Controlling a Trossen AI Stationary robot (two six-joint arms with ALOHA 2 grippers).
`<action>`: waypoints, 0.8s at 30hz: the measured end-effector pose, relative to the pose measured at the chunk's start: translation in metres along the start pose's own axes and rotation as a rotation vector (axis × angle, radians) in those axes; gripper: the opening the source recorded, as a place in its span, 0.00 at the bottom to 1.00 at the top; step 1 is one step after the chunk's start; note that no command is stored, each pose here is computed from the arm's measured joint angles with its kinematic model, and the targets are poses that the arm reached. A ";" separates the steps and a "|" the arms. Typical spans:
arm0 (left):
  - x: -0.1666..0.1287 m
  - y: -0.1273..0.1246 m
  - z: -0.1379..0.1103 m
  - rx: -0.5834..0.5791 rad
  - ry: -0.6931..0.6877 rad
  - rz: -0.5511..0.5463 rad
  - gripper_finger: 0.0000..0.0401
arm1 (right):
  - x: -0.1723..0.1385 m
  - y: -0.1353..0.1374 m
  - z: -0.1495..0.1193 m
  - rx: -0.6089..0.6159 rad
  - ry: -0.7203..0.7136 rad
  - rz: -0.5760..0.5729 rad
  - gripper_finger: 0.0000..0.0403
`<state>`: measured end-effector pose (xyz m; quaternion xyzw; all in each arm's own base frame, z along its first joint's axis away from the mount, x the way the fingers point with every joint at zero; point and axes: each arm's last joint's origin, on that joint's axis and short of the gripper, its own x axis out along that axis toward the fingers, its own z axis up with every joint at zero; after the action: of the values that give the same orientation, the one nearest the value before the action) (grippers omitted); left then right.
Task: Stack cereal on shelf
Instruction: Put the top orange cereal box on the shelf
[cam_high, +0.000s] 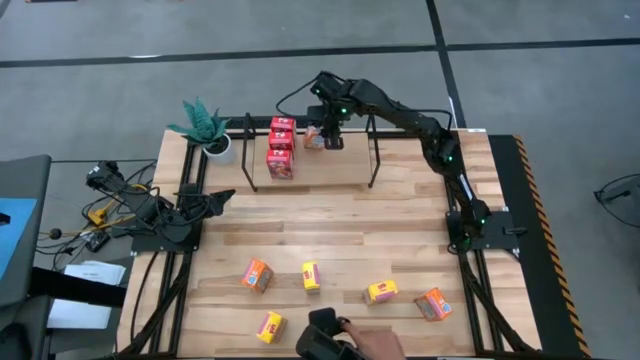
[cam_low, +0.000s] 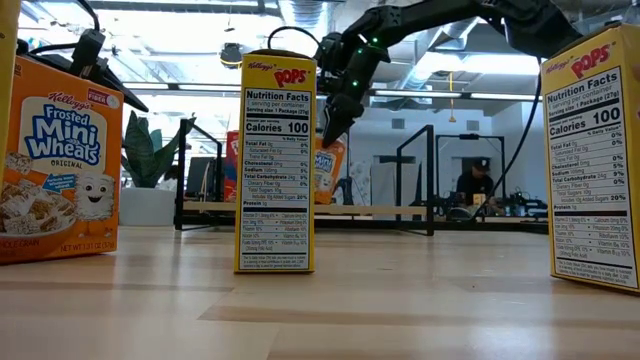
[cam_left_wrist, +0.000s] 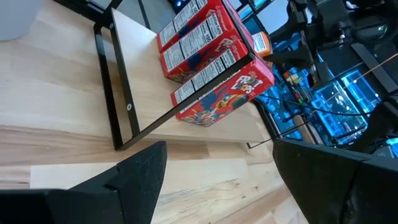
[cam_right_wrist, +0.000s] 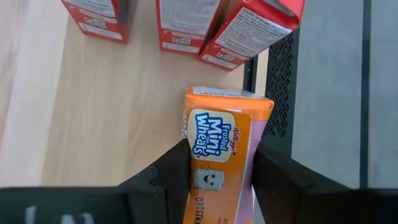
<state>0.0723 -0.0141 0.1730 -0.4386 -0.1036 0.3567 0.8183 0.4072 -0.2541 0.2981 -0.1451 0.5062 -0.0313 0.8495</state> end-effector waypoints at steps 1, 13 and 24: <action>0.000 0.000 0.000 -0.002 0.000 0.000 0.71 | 0.000 0.000 0.001 -0.001 -0.008 0.004 0.46; 0.000 0.000 0.000 -0.006 0.000 0.000 0.71 | 0.000 -0.002 0.003 0.019 -0.041 -0.017 0.58; 0.000 0.000 0.000 -0.007 0.003 0.000 0.71 | -0.043 -0.002 0.013 0.002 -0.041 -0.168 0.60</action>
<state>0.0723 -0.0141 0.1730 -0.4419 -0.1037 0.3557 0.8170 0.3980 -0.2446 0.3409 -0.1867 0.4748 -0.1002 0.8542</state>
